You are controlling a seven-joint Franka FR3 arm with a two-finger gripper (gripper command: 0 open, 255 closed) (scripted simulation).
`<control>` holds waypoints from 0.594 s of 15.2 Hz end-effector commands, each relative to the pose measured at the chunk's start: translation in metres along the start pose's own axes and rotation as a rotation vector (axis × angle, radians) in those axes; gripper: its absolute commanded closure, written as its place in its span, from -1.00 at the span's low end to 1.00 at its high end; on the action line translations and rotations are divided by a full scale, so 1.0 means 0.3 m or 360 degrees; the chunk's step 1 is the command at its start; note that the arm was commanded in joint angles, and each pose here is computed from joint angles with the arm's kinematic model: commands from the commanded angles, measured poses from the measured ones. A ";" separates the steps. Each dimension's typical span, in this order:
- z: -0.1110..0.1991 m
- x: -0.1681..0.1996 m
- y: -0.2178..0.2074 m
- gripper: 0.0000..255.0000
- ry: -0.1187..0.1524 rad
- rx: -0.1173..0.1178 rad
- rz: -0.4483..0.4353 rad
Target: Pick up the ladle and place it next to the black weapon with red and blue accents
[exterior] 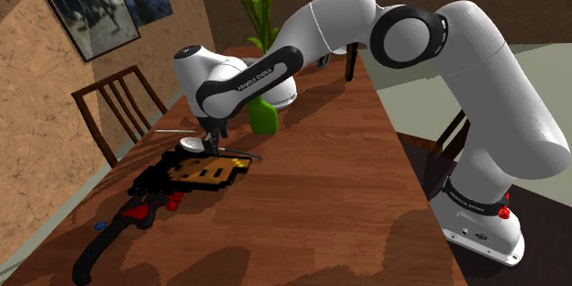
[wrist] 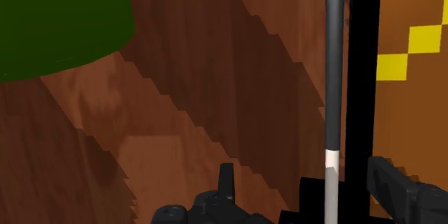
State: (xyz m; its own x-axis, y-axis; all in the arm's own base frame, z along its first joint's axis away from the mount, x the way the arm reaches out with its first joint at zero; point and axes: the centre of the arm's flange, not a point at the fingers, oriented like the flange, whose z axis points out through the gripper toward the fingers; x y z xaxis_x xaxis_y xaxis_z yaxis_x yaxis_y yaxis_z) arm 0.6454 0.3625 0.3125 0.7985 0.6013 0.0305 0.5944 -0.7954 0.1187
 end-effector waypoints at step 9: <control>-0.151 -0.012 -0.021 -1.00 -0.0007 0.0008 -0.0009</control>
State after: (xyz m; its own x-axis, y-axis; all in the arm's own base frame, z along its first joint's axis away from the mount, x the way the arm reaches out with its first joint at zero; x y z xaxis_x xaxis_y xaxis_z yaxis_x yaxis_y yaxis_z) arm 0.6351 0.3687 0.3555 0.7953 0.6057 0.0266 0.5995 -0.7922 0.1138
